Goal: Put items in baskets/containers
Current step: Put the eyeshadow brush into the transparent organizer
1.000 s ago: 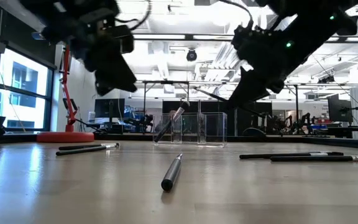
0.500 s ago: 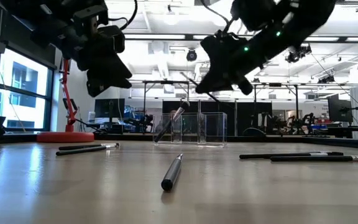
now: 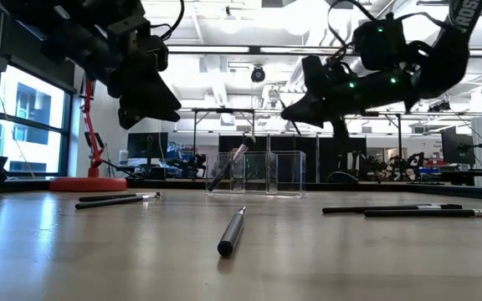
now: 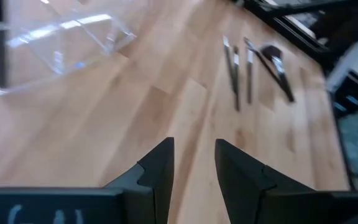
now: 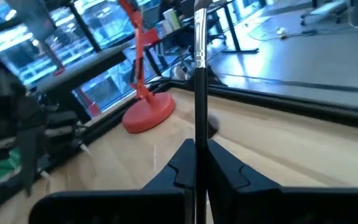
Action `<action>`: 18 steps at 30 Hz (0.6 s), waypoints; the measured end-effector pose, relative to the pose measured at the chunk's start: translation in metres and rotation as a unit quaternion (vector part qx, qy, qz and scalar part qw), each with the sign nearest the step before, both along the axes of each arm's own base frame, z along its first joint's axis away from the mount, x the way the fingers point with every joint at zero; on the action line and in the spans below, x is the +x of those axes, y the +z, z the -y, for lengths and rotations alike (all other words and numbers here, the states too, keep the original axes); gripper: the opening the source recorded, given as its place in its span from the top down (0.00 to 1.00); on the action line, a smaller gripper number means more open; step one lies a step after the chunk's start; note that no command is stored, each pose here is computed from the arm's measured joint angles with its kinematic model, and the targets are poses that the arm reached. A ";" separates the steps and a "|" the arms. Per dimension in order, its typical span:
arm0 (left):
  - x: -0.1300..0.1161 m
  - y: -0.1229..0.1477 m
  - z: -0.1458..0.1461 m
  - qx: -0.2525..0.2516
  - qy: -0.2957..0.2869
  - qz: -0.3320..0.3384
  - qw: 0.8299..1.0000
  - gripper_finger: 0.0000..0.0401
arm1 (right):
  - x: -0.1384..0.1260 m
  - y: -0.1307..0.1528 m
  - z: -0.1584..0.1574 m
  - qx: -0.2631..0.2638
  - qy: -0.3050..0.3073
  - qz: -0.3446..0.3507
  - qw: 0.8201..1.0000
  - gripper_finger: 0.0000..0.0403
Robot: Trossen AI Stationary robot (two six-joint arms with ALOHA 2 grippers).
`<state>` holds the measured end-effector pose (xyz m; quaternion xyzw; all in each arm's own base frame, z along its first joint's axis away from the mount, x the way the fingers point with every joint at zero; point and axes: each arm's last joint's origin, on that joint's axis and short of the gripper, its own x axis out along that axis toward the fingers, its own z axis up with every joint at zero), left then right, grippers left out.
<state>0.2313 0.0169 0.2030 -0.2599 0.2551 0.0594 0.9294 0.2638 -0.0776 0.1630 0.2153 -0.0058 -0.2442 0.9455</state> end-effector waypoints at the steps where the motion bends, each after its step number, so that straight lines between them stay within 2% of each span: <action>1: 0.000 0.000 -0.001 0.006 0.007 0.000 1.000 0.71 | 0.002 0.002 0.001 -0.009 0.006 -0.005 1.000 0.98; 8: 0.001 0.002 -0.002 0.028 0.027 0.009 0.999 0.71 | 0.007 -0.001 0.012 -0.019 0.013 -0.074 0.997 0.98; 18: 0.001 0.002 -0.003 0.027 0.036 0.011 0.999 0.71 | 0.002 -0.006 0.020 -0.020 0.031 -0.087 0.996 0.98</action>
